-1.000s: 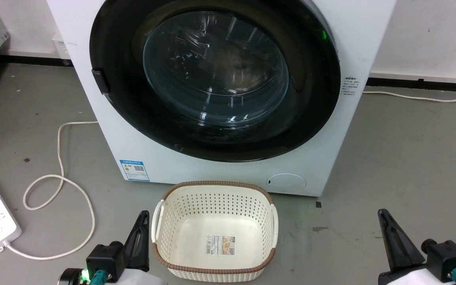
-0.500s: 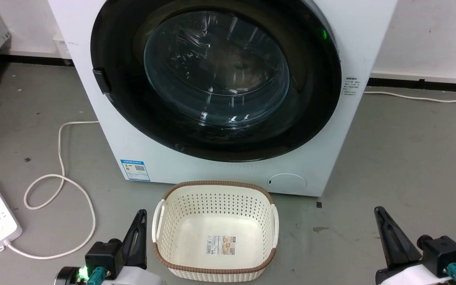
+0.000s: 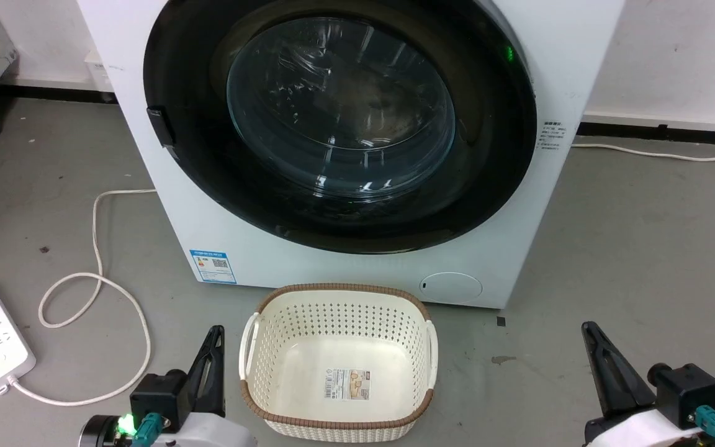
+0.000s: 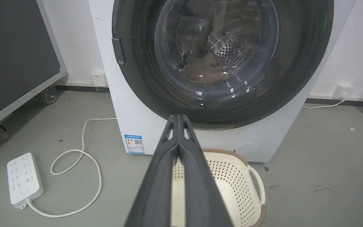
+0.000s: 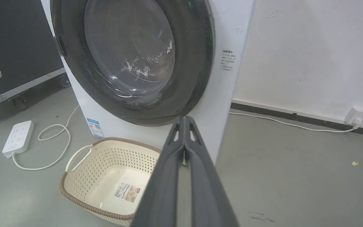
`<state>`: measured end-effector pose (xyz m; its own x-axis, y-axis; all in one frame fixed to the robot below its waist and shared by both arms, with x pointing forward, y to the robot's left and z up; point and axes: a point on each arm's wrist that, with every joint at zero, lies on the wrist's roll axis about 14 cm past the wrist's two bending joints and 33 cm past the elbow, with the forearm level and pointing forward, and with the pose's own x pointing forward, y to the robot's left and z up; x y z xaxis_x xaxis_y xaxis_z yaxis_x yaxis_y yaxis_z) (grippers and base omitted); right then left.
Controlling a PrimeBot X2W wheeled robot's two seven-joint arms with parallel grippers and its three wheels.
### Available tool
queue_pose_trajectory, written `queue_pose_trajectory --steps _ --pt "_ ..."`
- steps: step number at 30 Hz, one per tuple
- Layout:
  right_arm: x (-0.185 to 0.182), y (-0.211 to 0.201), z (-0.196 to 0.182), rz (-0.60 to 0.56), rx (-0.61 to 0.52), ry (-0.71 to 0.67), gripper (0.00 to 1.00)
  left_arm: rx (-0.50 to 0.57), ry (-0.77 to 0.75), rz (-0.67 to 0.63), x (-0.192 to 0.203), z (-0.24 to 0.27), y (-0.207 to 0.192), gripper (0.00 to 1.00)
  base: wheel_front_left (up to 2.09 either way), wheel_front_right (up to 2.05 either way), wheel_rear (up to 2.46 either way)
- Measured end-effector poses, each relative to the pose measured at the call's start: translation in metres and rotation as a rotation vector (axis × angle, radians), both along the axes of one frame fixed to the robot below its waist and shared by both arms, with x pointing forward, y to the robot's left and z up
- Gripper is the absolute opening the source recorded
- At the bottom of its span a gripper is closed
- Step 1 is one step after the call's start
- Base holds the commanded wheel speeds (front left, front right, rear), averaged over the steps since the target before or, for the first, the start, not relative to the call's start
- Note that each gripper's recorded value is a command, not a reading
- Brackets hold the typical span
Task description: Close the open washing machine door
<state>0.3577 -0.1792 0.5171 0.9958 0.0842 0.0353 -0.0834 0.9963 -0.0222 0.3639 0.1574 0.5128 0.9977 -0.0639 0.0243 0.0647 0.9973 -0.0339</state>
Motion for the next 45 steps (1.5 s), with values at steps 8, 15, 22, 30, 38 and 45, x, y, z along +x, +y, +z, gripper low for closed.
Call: queue_pose_trajectory --steps 8,15,22,30,38,45 --pt "0.001 0.003 0.001 0.007 -0.006 0.008 0.0 0.012 0.005 0.005 0.002 0.002 0.002 0.0 0.0 0.0 0.0" --pt "0.003 0.004 0.001 0.011 -0.008 0.017 0.0 0.021 0.008 0.011 0.003 0.004 0.004 0.0 0.0 0.0 0.0" --pt "0.005 0.006 0.002 0.017 -0.01 0.022 0.0 0.029 0.01 0.018 0.003 0.005 0.006 0.0 0.0 0.0 0.0" --pt "0.005 0.009 0.001 0.022 -0.018 0.032 0.0 0.04 0.022 0.027 0.003 0.004 0.01 0.0 0.0 0.0 0.0" --pt "0.007 0.012 0.002 0.03 -0.02 0.042 0.0 0.055 0.026 0.04 0.004 0.007 0.013 0.0 0.0 0.0 0.0" --pt "0.008 0.014 0.002 0.035 -0.027 0.048 0.0 0.063 0.031 0.048 0.004 0.007 0.015 0.0 0.0 0.0 0.0"
